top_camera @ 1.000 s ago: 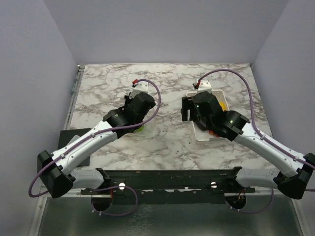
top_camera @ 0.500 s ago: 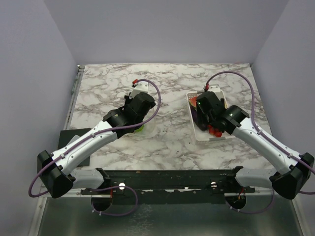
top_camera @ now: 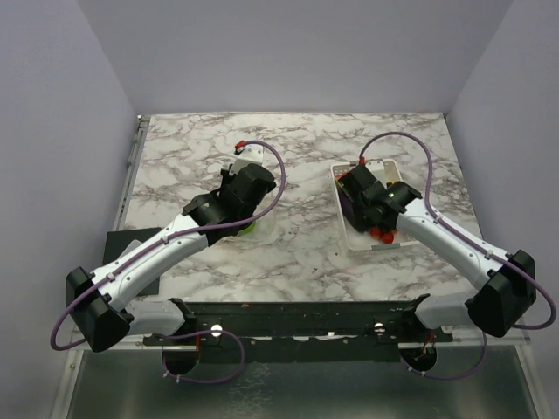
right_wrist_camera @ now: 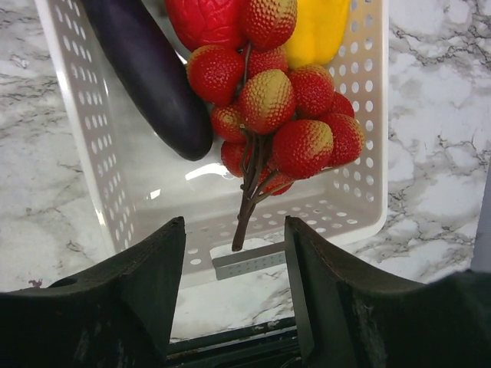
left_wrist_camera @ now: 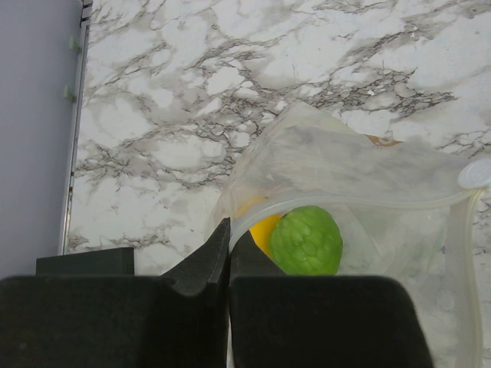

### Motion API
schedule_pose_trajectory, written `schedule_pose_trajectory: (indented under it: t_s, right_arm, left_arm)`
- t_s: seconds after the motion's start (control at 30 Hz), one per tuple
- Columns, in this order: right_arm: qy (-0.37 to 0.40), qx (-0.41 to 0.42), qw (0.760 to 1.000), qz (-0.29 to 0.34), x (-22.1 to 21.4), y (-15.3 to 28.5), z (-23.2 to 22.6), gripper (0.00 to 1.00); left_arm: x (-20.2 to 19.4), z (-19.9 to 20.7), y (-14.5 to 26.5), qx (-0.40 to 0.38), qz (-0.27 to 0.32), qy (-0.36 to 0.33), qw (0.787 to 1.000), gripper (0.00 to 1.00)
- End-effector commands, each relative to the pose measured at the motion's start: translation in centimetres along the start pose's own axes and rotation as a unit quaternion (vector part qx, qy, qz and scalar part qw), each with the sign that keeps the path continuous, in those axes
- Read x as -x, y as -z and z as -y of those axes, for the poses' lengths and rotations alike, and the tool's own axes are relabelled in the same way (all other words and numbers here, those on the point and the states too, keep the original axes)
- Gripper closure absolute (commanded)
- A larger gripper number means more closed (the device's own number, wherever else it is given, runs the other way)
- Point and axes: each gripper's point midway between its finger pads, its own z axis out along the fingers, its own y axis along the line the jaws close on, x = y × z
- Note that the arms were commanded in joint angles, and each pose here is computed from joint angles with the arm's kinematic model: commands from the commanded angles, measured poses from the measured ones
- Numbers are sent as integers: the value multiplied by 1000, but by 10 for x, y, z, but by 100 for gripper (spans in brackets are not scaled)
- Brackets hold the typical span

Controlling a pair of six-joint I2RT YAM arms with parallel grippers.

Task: Place the food in the zip-top bag and seal the zipper
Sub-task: Pick up the fake fruit from the bin.

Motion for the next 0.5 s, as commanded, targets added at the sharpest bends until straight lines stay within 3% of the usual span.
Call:
schedule_pose_trajectory:
  t_s: [0.0, 0.47]
  right_arm:
    - [20, -32, 999, -28, -14, -14, 6, 41]
    - [50, -98, 991, -73, -32, -46, 23, 55]
  left_arm:
    - [5, -3, 4, -8, 11, 15, 1000, 100]
    - [5, -2, 4, -9, 11, 15, 1000, 100]
